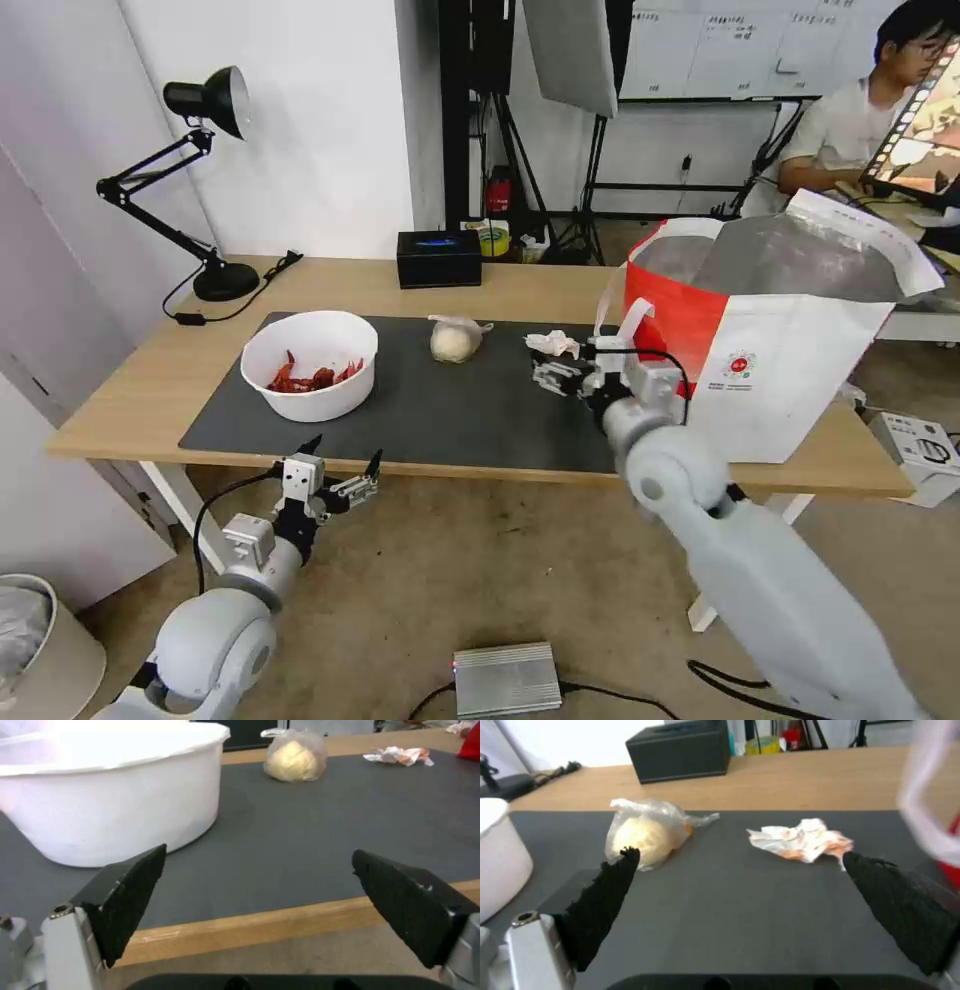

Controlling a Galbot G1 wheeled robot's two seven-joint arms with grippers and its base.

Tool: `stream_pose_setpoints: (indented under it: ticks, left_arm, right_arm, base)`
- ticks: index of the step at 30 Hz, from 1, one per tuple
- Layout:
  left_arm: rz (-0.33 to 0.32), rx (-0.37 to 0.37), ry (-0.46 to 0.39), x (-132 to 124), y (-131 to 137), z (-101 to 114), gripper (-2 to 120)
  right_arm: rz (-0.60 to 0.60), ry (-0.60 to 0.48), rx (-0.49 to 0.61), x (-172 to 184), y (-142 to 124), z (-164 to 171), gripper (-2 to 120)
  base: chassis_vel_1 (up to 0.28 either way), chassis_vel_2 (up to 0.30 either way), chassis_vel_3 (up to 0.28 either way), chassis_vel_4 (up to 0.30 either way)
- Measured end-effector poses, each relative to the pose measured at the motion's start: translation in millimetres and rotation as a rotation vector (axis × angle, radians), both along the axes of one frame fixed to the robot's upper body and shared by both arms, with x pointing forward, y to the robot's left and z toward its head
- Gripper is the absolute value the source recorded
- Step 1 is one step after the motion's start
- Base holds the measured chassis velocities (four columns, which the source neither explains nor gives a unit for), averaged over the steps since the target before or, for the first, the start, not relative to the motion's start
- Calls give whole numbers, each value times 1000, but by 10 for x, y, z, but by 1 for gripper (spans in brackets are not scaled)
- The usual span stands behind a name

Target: Pick up the trash from the table and place it into the takeout bag.

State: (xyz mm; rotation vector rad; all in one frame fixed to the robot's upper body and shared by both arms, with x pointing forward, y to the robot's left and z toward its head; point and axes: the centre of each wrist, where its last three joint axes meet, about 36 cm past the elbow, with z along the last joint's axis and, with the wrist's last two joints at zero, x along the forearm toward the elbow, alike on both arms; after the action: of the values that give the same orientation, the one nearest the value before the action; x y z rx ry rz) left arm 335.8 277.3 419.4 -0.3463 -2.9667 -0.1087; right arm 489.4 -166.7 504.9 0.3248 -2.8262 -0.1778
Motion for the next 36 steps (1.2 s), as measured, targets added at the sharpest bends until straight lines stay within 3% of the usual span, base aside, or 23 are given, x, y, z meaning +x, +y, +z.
stream_pose_setpoints:
  ticks: [2,20,32,36]
  left_arm:
    - [3,2,0,-4,5,-3,100]
    - [28,-19,13,1,-66,-130,100]
    - [38,-24,8,-10,-56,-174,100]
    - [37,-23,9,-8,-49,-179,100]
  right_arm:
    - [-19,28,-16,183,169,18,100]
    - [-102,109,-126,1020,670,-105,100]
    - [-232,153,-195,1386,1168,-86,100]
    - [-253,163,-194,1409,1215,-90,100]
  base:
    - [0,0,0,0]
    - [0,0,0,0]
    - [0,0,0,0]
    - [0,0,0,0]
